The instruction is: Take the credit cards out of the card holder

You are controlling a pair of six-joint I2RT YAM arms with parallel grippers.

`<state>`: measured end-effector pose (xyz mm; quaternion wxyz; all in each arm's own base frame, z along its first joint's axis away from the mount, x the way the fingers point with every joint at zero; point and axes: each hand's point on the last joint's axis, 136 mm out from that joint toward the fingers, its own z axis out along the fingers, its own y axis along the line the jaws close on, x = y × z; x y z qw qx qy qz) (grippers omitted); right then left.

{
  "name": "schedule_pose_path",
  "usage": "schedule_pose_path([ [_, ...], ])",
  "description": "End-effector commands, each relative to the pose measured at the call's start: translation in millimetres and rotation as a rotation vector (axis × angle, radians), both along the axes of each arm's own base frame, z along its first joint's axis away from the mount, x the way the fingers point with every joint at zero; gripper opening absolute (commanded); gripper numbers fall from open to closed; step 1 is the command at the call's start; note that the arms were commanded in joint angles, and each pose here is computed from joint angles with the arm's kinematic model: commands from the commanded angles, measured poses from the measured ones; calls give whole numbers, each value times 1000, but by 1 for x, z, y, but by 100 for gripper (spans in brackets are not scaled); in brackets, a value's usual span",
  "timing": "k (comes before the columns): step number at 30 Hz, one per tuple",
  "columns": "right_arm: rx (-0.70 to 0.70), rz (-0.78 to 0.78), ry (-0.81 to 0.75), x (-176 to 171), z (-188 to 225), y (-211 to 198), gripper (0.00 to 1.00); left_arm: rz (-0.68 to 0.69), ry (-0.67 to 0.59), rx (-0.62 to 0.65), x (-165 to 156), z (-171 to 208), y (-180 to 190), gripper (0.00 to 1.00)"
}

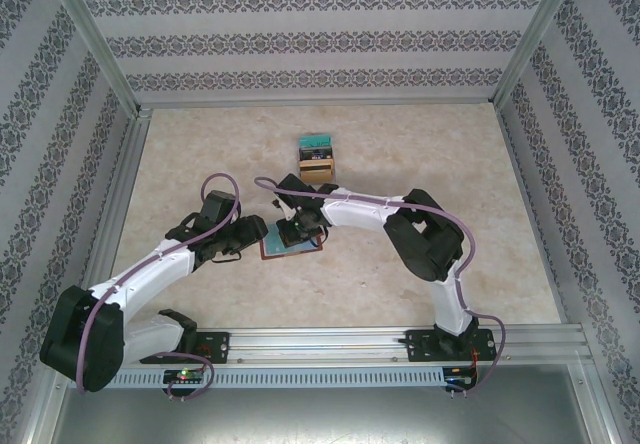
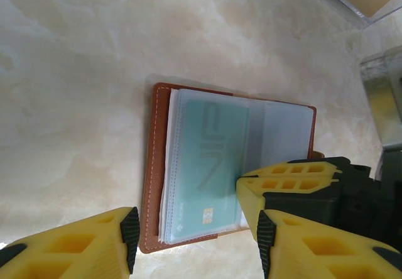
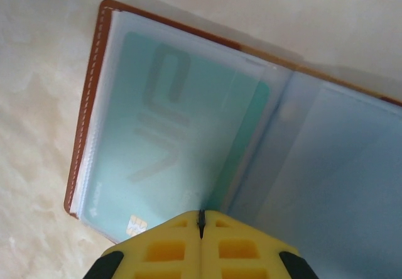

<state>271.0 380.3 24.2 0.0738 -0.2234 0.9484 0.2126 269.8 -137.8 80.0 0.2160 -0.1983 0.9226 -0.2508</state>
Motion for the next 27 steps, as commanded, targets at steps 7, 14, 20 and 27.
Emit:
schedule_pose_path([
  [7, -58, -6, 58, -7, -27, -15, 0, -10, 33, -43, -3, -7, -5, 54],
  [14, -59, -13, 58, -8, -27, -18, 0, -34, 58, -110, 1, -19, -19, 50],
  [20, -58, -14, 63, -9, -27, -18, 0, -38, 65, -143, 8, -26, -27, 47],
  [27, -57, -13, 65, -10, -27, -18, 0, -39, 64, -147, 14, -30, -30, 46],
])
